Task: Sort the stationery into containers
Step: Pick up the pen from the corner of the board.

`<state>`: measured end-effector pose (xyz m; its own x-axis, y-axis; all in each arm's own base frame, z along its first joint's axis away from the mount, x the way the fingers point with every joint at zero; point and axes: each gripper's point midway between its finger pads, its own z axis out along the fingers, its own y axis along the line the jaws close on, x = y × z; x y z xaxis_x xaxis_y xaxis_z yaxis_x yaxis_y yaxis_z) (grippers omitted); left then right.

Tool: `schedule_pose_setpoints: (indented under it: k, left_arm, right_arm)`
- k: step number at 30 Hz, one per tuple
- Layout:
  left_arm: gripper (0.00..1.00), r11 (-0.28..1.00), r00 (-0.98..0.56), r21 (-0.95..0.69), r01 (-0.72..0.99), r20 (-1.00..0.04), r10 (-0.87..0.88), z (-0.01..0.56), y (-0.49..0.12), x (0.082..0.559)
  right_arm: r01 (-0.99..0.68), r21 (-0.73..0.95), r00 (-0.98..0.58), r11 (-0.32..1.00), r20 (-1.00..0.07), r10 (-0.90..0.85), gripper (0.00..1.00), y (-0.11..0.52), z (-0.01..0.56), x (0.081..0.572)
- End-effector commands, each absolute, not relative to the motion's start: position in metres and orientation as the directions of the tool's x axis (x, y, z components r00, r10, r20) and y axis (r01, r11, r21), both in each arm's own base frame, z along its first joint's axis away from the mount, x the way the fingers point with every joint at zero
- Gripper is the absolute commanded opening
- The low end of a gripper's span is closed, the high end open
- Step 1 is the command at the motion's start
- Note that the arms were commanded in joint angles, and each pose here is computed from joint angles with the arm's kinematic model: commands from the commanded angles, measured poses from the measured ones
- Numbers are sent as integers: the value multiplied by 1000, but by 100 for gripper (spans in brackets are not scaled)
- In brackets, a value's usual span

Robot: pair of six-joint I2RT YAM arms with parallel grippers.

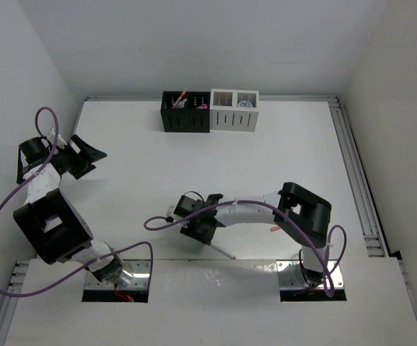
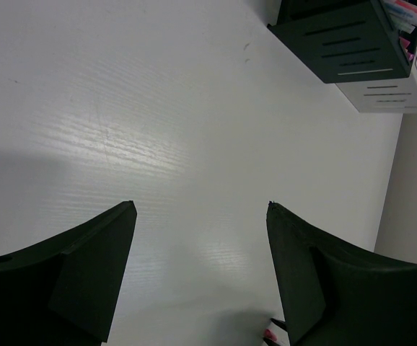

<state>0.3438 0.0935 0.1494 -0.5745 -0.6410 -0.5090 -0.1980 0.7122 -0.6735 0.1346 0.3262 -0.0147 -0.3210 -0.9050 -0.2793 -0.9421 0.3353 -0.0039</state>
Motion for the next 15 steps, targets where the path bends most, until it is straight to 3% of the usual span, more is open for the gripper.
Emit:
schedule_pose_setpoints:
  k: [1,5,7,11,15]
  left_arm:
    - [79,716,-564,-676,-174,-527,-635,153,94,347]
    - [79,717,-567,-676,-172,-527,-633,154,94,347]
    - [79,717,-566,-675,-176,-526,-635,153,95,347]
    - [79,717,-565,-674,-176,-527,-634,152,96,347]
    - [79,706,-568,-689,-162,-520,-638,152,94,351]
  right_arm:
    - [-932,-12,-354,361,-165,-920,33,301,-34,124]
    - [-931,22,-364,365,-144,-920,15,302,-39,119]
    - [-932,22,-362,362,-141,-922,0,302,-40,118]
    - [-935,19,-352,354,-170,-920,0,306,-33,125]
    - [-904,32,-414,426,-312,-855,0,326,6,174]
